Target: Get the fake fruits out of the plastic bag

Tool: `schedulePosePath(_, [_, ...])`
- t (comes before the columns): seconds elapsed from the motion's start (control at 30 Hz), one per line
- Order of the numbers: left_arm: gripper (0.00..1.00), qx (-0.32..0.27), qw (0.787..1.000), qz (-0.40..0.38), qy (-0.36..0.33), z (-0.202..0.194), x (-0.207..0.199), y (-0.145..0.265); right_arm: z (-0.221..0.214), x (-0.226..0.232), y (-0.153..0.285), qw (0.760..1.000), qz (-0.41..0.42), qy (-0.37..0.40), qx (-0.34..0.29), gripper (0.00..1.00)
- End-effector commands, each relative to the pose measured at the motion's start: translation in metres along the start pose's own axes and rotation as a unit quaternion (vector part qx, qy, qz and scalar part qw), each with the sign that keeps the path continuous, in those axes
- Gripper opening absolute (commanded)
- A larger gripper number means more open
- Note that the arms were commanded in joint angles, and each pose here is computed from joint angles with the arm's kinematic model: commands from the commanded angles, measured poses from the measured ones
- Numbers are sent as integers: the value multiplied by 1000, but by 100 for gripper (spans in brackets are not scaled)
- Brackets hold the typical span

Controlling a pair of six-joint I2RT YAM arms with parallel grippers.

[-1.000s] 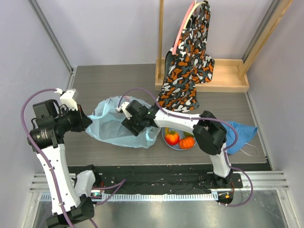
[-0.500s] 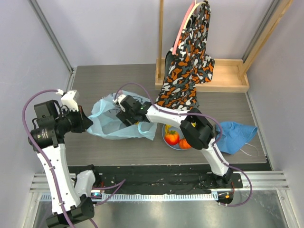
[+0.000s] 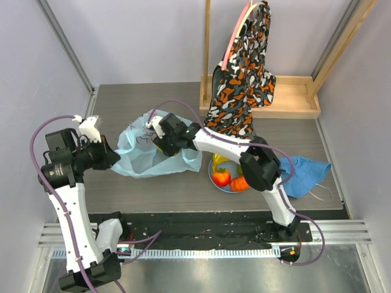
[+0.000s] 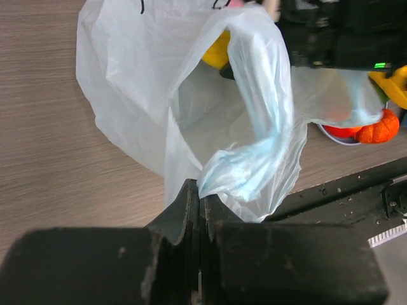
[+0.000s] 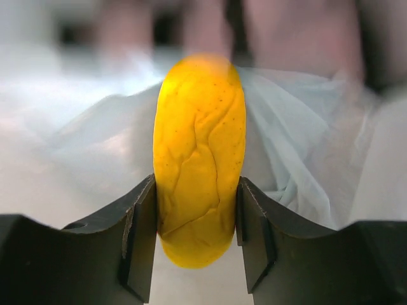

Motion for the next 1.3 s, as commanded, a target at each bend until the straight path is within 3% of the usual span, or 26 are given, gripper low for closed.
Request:
schedulePosePath(0.0, [0, -25, 1000, 7, 3, 13, 7, -8, 95, 29, 125, 980, 122, 34, -151, 38])
schedulePosePath(0.13, [0, -40, 999, 24, 14, 25, 16, -12, 93, 65, 181, 951, 256, 64, -162, 38])
schedulePosePath(0.33, [0, -71, 996, 34, 49, 51, 24, -17, 82, 69, 223, 944, 279, 84, -155, 36])
schedulePosePath(0.5, [0, -74, 995, 46, 44, 55, 30, -18, 58, 48, 264, 952, 222, 149, -150, 35])
schedulePosePath(0.63, [0, -78, 995, 51, 42, 56, 32, -19, 1, 17, 303, 960, 150, 202, -125, 35])
schedulePosePath(0.83, [0, -77, 994, 56, 47, 54, 38, -26, -92, -43, 312, 969, 33, 242, -27, 33])
schedulePosePath(1.0, [0, -76, 994, 54, 51, 54, 39, -28, -132, -78, 312, 944, -44, 326, 37, 33])
schedulePosePath(1.27, [0, -77, 994, 55, 46, 57, 39, -28, -120, -95, 296, 902, -63, 409, 124, 34])
Point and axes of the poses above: each gripper's point midway between its finger pads, its own y axis back along the fingers, its own x axis along the line the jaws close on, z = x × y, the point moved 3 cm from there along y, back along the fingers, and after that the axes turned 7 degrees about -y, right-handed, at the moved point
